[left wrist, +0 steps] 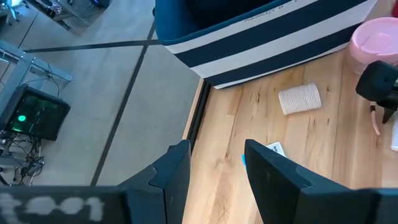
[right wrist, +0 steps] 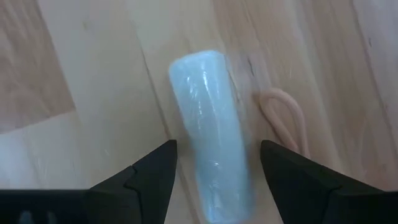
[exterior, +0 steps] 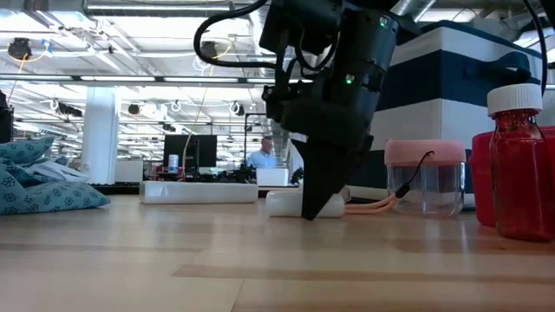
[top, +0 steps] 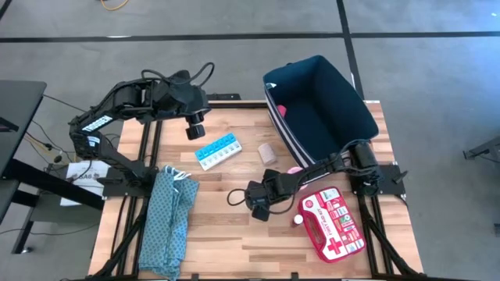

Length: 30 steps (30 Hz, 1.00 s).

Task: Pick & place medical supplies in basket/bin
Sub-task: Put the rolled gauze into the blue bin

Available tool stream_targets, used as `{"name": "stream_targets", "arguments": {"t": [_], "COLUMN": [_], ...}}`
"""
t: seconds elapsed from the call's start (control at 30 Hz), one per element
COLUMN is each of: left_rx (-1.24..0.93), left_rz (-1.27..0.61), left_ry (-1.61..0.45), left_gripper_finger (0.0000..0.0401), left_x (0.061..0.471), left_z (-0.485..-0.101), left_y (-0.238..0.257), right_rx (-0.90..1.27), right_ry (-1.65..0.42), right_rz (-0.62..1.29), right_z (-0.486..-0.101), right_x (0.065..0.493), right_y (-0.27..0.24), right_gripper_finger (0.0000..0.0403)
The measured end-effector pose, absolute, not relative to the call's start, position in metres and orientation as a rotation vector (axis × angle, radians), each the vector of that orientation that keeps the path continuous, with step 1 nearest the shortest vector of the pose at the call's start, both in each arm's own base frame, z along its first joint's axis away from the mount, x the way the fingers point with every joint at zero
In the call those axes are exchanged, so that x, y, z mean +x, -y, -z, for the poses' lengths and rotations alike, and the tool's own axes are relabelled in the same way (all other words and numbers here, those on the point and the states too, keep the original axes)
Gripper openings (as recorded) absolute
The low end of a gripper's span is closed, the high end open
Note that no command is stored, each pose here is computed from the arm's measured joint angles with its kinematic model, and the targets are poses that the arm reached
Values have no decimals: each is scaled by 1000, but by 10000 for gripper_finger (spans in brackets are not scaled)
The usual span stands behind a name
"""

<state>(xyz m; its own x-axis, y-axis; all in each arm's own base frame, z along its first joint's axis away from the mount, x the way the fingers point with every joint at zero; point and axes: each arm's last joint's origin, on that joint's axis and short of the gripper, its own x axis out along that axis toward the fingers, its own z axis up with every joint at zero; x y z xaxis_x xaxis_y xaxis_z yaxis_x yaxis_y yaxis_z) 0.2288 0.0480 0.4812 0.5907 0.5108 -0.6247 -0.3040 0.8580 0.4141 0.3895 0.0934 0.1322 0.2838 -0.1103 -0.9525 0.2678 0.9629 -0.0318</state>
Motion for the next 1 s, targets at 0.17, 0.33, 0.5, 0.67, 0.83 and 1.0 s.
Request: {"name": "stream_targets", "arguments": {"t": [0.17, 0.33, 0.5, 0.67, 0.83, 1.0], "left_rx": [279, 278, 272, 272, 273, 273], "left_rz": [-487, -487, -491, -490, -538, -567], "left_ry": [-811, -811, -810, -834, -895, -933], "left_gripper_finger": [145, 145, 145, 145, 145, 145], "left_x": [229, 229, 229, 227, 222, 219], "left_z": [-481, -481, -481, -479, -476, -473], "left_y": [-48, -48, -48, -48, -49, -49], "right_rx": [153, 189, 248, 242, 198, 80], "right_ry": [-1255, -1247, -1260, -1241, -1247, -1311], "right_rz": [257, 246, 261, 212, 195, 379], "right_z": [-132, -131, -138, -163, -201, -250], "right_x": [389, 391, 391, 399, 400, 377], "right_y": [-94, -95, -99, -116, -141, -159], "right_gripper_finger": [200, 137, 66, 34, 49, 52]}}
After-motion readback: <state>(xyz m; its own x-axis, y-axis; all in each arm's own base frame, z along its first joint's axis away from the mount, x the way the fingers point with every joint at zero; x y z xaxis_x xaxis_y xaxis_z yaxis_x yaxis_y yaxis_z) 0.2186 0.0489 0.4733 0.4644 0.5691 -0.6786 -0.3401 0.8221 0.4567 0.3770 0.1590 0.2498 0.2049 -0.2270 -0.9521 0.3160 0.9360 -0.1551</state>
